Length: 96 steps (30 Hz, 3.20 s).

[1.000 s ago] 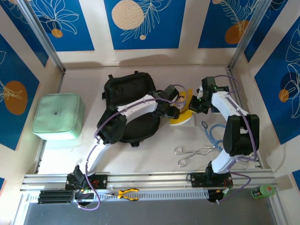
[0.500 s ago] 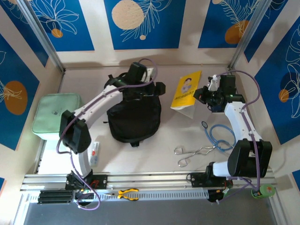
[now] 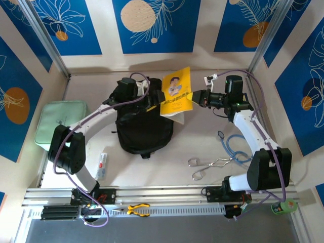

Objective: Pack books, pencil case, and school supplies into a backpack

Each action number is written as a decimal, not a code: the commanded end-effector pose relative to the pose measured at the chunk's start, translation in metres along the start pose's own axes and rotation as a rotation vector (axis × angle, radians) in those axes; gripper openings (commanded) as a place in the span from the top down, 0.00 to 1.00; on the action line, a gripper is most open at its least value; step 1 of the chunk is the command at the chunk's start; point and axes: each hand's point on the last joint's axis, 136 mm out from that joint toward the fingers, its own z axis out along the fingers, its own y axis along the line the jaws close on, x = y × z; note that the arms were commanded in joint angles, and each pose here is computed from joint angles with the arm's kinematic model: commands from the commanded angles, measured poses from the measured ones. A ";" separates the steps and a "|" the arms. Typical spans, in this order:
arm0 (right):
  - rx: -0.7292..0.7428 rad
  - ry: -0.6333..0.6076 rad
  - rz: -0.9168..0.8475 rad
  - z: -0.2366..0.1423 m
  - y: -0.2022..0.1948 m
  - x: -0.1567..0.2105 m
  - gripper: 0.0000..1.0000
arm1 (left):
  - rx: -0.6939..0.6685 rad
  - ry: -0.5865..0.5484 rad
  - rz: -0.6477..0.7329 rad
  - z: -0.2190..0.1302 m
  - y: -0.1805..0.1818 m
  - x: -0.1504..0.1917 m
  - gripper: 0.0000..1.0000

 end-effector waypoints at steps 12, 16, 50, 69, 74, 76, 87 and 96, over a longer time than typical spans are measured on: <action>-0.145 0.114 -0.065 0.018 0.024 0.015 1.00 | 0.213 -0.005 -0.030 -0.002 -0.032 -0.025 0.31; -0.107 0.117 -0.032 0.019 0.010 0.017 1.00 | 0.194 -0.024 -0.024 -0.005 -0.028 -0.028 0.44; 0.014 0.014 0.409 0.109 -0.025 0.038 0.05 | 0.017 -0.573 -0.238 -0.118 0.023 -0.096 1.00; -0.134 -0.086 0.704 0.177 0.009 0.009 0.17 | 0.272 -0.750 -0.294 -0.131 -0.015 -0.106 1.00; -0.143 -0.114 0.691 0.176 0.013 0.000 0.35 | 0.254 -0.751 -0.298 -0.130 -0.011 -0.105 1.00; -0.142 -0.121 0.682 0.174 0.013 -0.002 0.45 | 0.250 -0.744 -0.300 -0.128 -0.010 -0.104 1.00; -0.106 -0.156 0.617 0.161 0.007 -0.007 0.90 | 0.094 -0.700 -0.264 -0.123 0.010 -0.092 0.87; 0.007 -0.174 0.484 0.129 -0.010 0.002 0.97 | -0.395 -0.525 -0.045 -0.129 0.085 -0.035 0.21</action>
